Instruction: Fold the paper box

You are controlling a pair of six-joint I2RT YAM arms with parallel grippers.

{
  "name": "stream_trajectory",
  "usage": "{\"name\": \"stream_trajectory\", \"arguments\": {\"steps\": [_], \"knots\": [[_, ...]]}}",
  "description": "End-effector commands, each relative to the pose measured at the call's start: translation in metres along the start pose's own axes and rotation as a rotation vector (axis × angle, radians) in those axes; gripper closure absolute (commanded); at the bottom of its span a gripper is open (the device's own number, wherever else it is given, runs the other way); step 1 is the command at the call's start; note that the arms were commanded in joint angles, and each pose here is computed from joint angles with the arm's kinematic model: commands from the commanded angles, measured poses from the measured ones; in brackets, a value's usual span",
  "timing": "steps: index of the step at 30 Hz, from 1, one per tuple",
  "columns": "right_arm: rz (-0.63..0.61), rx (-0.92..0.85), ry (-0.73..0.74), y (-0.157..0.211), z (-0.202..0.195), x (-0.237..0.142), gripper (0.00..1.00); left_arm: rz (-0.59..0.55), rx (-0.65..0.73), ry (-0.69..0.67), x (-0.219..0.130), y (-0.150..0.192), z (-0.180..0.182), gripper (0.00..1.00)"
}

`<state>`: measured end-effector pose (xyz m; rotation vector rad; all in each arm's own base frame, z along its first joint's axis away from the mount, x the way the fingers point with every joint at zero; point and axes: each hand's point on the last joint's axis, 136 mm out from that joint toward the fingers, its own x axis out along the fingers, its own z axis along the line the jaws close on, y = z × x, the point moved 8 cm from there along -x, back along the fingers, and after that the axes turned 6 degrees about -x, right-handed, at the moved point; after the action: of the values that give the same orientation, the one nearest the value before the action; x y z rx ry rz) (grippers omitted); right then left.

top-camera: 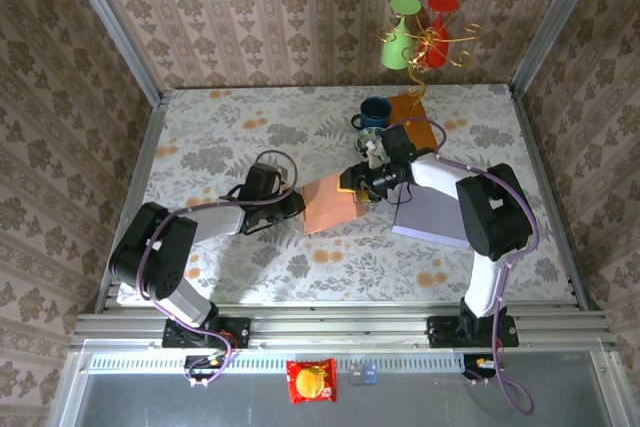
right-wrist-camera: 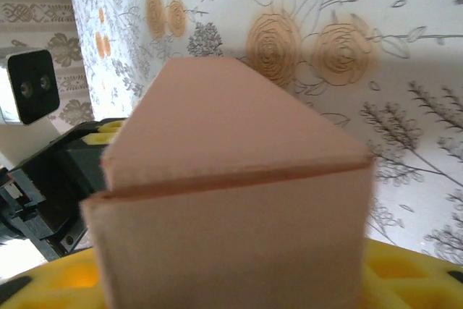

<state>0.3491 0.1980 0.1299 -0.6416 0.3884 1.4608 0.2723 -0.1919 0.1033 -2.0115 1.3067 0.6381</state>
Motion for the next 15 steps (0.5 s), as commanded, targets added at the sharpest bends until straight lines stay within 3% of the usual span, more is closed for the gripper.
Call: {"name": "stream_trajectory", "arguments": {"steps": [1, 4, 9, 15], "knots": [[0.003, 0.056, -0.026, 0.003, 0.001, 0.003, 0.46, 0.000, 0.020, -0.037, -0.003, 0.002, 0.006, 0.83], [0.006, 0.094, -0.029, 0.003, 0.002, 0.002, 0.49, -0.056, 0.093, -0.027, -0.016, -0.004, -0.007, 0.74], [0.008, 0.183, -0.048, 0.005, 0.006, -0.001, 0.54, -0.181, 0.345, -0.001, -0.050, -0.009, -0.040, 0.60], [0.010, 0.338, -0.088, 0.010, 0.013, -0.007, 0.56, -0.294, 0.793, 0.170, -0.091, 0.009, -0.083, 0.54]]}}
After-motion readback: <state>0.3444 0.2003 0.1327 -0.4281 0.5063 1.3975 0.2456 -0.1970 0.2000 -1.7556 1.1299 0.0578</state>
